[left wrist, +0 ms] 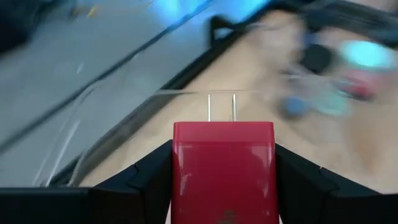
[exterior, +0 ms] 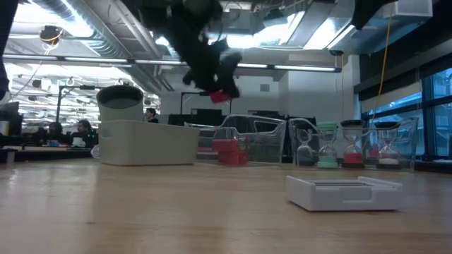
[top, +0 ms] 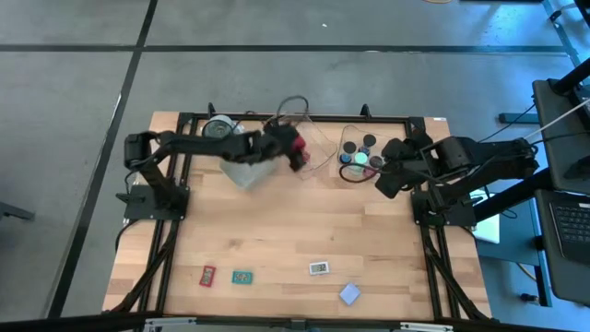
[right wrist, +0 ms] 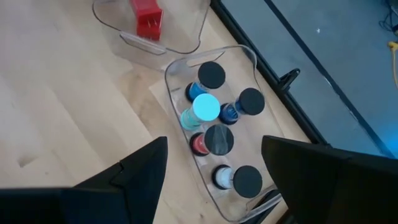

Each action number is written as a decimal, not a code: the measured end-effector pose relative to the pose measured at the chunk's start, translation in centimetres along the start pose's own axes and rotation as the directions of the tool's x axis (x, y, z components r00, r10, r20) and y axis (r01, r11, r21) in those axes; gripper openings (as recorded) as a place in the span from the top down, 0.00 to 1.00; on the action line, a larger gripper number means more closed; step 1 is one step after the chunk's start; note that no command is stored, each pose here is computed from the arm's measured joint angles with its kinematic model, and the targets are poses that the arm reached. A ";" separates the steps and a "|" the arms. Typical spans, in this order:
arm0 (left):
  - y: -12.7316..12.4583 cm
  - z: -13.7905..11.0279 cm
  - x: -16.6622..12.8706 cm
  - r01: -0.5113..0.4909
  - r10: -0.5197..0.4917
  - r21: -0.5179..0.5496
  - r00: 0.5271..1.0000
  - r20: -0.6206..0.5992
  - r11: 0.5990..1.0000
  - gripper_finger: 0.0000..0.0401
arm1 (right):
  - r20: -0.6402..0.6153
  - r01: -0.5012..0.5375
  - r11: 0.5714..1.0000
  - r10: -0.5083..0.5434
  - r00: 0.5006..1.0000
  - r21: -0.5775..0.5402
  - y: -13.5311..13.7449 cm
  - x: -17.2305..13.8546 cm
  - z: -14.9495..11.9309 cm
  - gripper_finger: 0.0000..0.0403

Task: Pick & Place Office items
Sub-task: Put the red charger adapter into the left transparent bin, then put the purple charger adapter into the left transparent bin

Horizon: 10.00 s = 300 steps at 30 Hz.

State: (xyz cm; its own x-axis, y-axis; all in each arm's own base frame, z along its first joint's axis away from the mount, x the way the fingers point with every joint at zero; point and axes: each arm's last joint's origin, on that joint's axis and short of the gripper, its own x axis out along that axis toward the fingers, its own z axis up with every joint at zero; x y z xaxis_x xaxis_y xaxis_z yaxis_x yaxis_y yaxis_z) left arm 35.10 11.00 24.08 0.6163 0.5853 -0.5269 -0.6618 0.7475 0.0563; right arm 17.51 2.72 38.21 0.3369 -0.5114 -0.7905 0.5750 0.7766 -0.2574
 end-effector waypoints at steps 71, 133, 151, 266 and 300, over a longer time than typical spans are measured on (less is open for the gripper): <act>3.7 -2.4 10.4 -0.041 0.064 0.109 0.976 -0.208 0.993 0.43 | 0.037 0.043 0.999 -0.043 0.998 -0.002 -0.1 0.0 0.1 0.34; -17.0 -6.0 -13.6 0.577 -0.493 0.232 0.804 -0.333 0.783 0.35 | -0.205 -0.612 0.668 0.588 0.783 -0.424 10.2 3.2 -6.0 0.34; -16.3 -9.2 -15.8 0.425 -0.349 -0.008 0.732 -0.585 0.905 0.35 | -0.211 -0.574 0.567 0.578 0.788 -0.590 16.0 6.7 -9.8 0.34; -13.1 -10.0 -16.0 0.024 0.122 0.318 0.895 -0.430 0.948 0.35 | 0.299 -0.277 0.940 0.212 0.931 0.198 -0.2 27.4 6.8 0.47; -12.8 -10.1 -16.1 -0.008 0.159 0.337 0.893 -0.420 0.941 0.35 | 0.132 -0.333 0.938 0.344 0.930 -0.099 1.7 30.0 7.3 0.47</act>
State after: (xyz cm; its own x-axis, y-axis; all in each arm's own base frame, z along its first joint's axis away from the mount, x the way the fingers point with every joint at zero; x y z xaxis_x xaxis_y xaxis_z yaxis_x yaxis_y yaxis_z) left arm 29.33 -11.17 23.32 0.2663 0.5095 -0.8182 -0.4842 0.8047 0.3435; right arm 34.04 -13.97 18.15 0.6097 -0.2570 -0.7498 0.3533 0.9349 -0.0332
